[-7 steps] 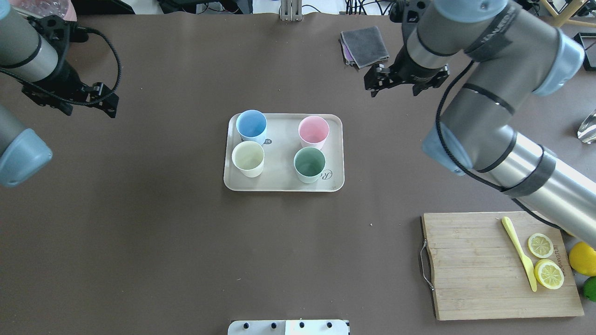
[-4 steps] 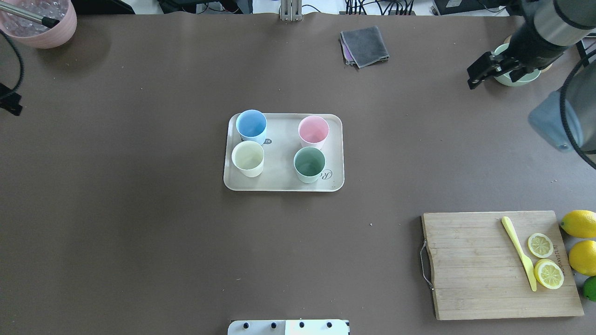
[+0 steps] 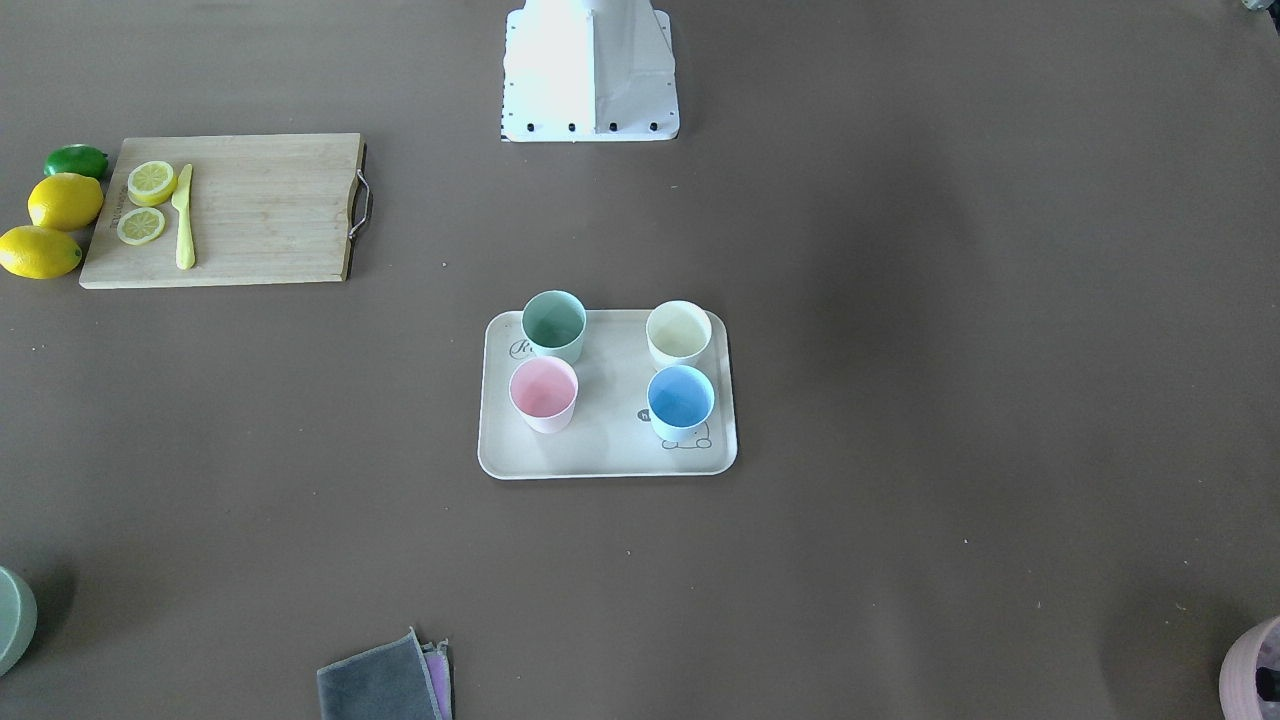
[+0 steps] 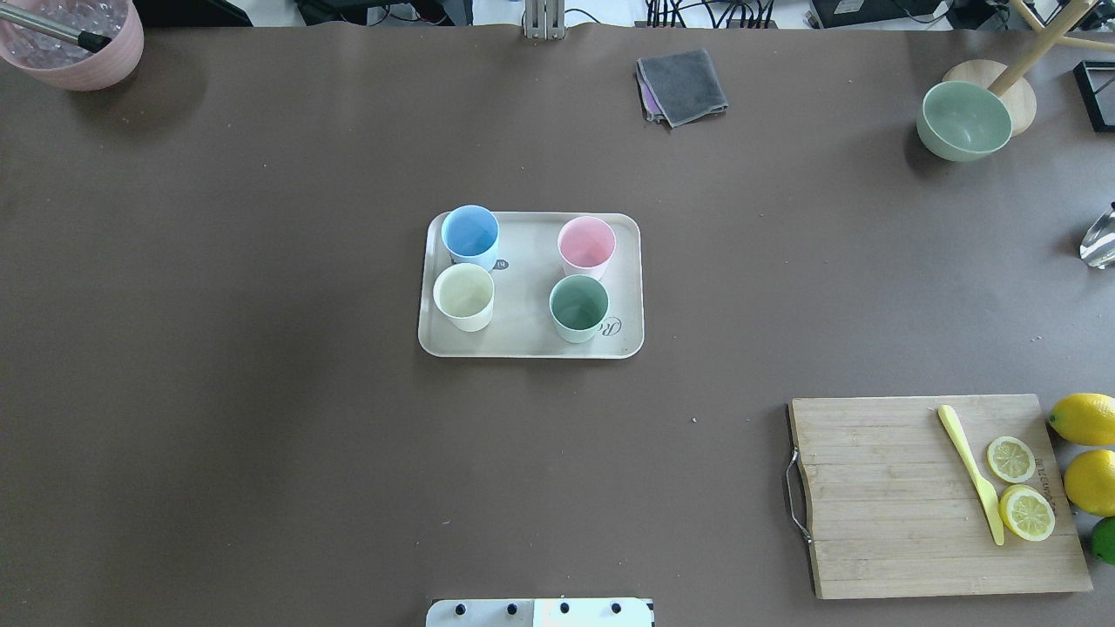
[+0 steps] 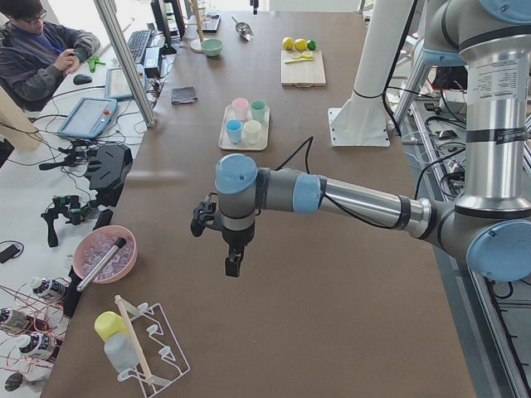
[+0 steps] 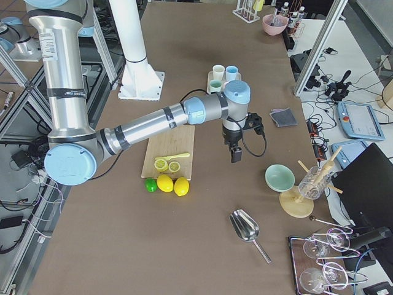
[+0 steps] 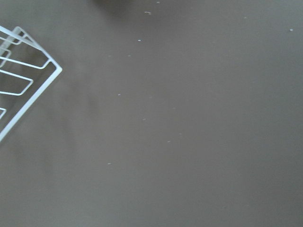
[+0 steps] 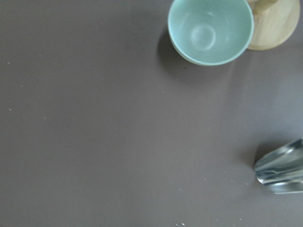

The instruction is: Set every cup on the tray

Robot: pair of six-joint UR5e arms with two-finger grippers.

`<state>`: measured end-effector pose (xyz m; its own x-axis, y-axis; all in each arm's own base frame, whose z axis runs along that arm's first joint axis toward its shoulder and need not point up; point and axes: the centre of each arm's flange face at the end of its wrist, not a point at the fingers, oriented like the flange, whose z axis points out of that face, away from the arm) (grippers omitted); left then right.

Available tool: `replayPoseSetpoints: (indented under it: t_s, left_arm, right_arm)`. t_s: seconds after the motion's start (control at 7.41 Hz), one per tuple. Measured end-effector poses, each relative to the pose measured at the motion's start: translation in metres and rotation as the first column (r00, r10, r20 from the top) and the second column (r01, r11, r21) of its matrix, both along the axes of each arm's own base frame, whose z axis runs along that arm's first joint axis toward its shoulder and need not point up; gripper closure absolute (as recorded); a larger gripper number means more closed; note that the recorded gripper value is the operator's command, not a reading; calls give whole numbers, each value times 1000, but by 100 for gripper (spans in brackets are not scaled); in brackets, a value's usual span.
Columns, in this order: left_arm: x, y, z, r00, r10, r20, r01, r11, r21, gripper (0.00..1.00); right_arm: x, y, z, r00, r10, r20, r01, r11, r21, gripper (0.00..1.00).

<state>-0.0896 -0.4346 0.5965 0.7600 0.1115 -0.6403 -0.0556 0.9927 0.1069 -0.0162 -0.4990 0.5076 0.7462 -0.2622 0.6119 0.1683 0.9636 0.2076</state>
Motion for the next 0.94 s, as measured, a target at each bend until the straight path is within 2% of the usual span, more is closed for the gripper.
replayPoseSetpoints:
  t_s: [0.14,0.4,0.68,0.94]
  left_arm:
    - [-11,23,28,1000,-12,-23,11,999,-40,2]
    - [-15,44,48,998,-24,-56,20,997,-69,2]
    - [-13,44,65,994,-33,-100,22,994,-105,2]
    - [-13,30,68,993,-48,-107,35,992,-121,2]
  right_arm:
    - [13,13,27,1000,-3,-13,3,1000,-31,0]
    - [18,23,59,1000,-3,-15,1,996,-88,0]
    - [18,25,67,1000,-5,2,5,994,-109,0]
    - [18,28,69,1000,-5,9,6,993,-116,0]
